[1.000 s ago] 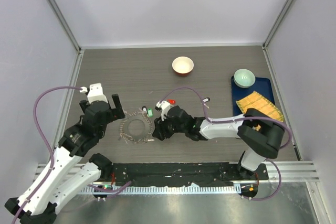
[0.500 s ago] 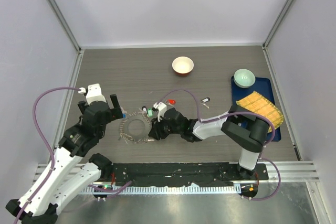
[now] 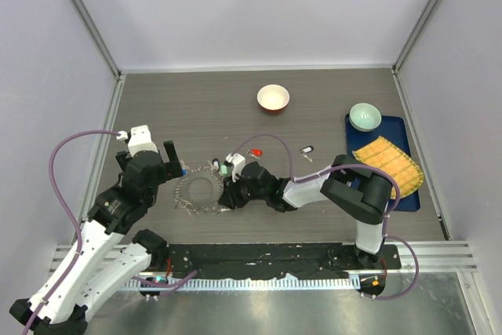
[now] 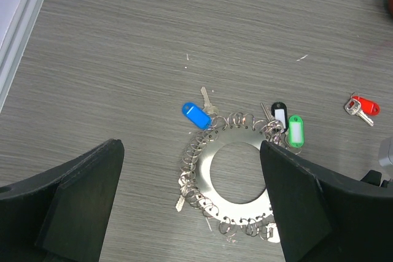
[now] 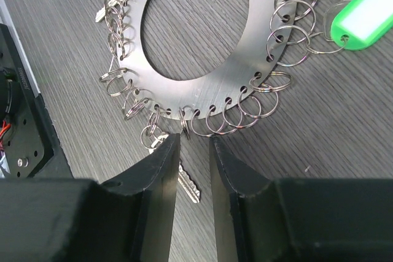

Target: Put the keys on the keyring

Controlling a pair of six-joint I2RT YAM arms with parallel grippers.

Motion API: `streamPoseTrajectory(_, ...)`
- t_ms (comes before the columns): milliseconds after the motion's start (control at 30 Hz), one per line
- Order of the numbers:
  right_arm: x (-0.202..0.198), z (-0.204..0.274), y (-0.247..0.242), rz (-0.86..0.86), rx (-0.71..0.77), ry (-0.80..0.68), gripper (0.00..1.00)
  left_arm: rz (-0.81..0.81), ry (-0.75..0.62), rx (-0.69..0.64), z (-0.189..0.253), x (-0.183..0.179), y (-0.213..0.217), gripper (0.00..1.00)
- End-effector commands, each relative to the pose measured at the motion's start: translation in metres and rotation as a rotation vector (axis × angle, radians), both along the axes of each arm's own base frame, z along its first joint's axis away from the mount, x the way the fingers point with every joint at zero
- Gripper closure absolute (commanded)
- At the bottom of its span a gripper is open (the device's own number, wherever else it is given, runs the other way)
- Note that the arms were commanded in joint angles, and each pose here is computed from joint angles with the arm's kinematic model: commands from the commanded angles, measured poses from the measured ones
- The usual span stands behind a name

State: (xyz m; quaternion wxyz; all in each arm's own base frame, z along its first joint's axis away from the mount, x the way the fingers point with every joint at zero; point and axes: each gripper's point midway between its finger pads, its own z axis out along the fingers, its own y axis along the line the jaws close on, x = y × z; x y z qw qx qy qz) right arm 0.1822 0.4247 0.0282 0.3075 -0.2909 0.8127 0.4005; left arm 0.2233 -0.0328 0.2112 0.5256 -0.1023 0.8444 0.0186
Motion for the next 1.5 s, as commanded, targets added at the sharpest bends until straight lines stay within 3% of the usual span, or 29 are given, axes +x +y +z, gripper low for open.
streamPoseTrajectory(0,0.002,0.017,0.013,-0.009,0.069,-0.011,0.67,-0.009,-0.007,0.006,0.001,0.003,-0.001,0.03)
streamPoseTrajectory(267,0.014,0.049,0.002,-0.112,0.025,-0.085,0.60,-0.010,-0.013,0.002,0.002,0.002,0.000,0.03)
streamPoseTrajectory(567,0.008,0.057,0.020,-0.015,0.038,-0.100,0.62,-0.012,-0.017,-0.002,0.002,0.002,0.000,0.04)
streamPoseTrajectory(867,0.011,0.038,0.033,0.028,-0.001,-0.094,0.63,-0.018,-0.013,-0.003,0.001,0.002,-0.001,0.03)
streamPoseTrajectory(1200,0.001,0.005,0.018,0.031,-0.070,-0.050,0.63,-0.022,-0.010,-0.005,0.000,0.002,-0.002,0.04)
streamPoseTrajectory(1467,-0.003,0.001,0.013,0.063,-0.092,-0.071,0.71,-0.028,-0.003,-0.007,-0.001,0.003,-0.003,0.04)
